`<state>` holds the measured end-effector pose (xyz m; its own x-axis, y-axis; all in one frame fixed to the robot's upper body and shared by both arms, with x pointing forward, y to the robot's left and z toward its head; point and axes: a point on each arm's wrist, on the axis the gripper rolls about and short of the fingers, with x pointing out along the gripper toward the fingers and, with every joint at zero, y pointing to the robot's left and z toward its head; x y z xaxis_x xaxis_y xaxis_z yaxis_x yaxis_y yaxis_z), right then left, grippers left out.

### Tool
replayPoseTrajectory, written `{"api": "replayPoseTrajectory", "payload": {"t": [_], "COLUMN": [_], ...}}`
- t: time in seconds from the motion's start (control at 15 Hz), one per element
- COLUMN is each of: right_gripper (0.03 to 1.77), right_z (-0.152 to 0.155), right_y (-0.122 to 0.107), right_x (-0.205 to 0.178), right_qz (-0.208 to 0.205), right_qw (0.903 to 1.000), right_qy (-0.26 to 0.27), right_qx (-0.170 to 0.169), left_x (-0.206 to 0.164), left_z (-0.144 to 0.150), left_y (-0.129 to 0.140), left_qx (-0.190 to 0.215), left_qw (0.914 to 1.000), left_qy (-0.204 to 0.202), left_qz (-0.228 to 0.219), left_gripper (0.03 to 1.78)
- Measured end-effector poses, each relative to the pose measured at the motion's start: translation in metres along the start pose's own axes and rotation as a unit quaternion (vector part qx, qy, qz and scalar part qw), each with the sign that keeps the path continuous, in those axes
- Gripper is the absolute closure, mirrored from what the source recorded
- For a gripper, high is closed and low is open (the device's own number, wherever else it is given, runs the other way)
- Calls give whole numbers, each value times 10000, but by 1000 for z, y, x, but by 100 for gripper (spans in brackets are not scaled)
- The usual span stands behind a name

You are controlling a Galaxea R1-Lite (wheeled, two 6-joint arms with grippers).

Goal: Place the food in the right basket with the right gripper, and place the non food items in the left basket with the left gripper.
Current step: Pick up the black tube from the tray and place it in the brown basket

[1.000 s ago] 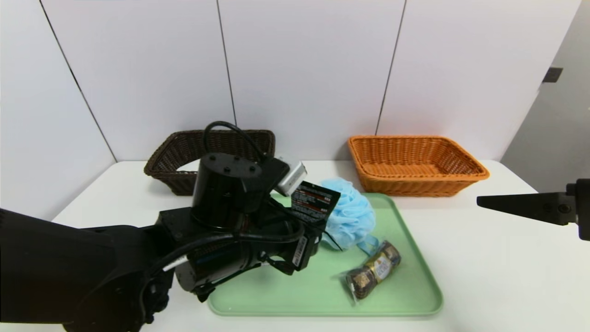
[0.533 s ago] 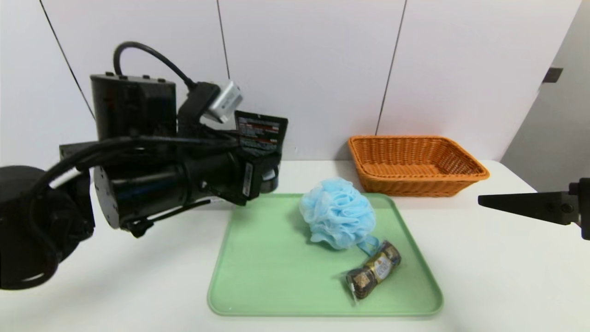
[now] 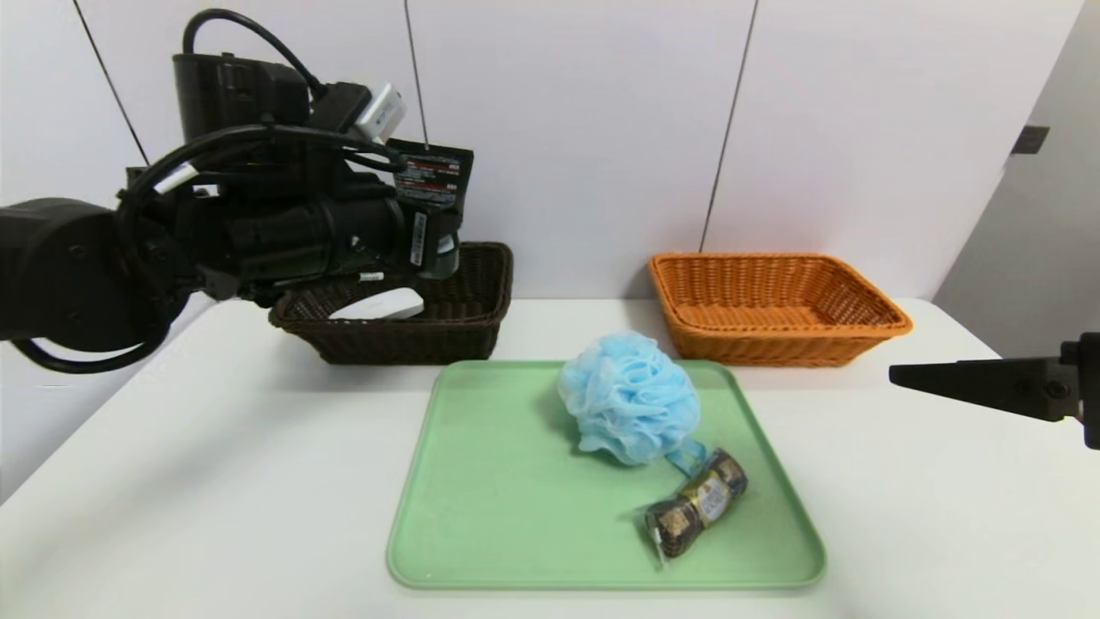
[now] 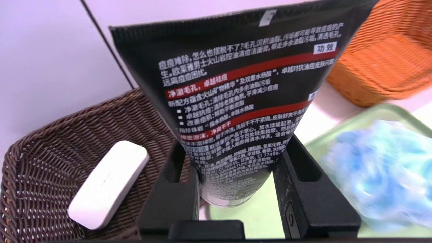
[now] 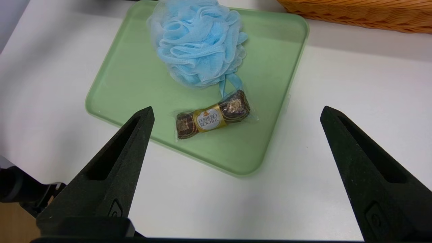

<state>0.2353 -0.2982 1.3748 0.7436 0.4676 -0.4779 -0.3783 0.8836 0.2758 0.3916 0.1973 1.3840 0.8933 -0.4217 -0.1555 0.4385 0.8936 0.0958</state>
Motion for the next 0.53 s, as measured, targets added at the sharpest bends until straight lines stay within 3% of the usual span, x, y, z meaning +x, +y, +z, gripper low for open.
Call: {"api": "replayPoseTrajectory", "payload": {"t": [0.53], "right_gripper": [10], "right_z": [-3], "right_y": [-2], "right_x": [2], "right_qz": [-32], "right_qw": [10000], "right_qy": [72], "right_qx": [46], "left_x": [88], "left_z": [-43], "left_y": [37], "left_qx": [-164], "left_qw": [9981], "left_qy": [452], "left_qz": [373], "left_gripper": [119]}}
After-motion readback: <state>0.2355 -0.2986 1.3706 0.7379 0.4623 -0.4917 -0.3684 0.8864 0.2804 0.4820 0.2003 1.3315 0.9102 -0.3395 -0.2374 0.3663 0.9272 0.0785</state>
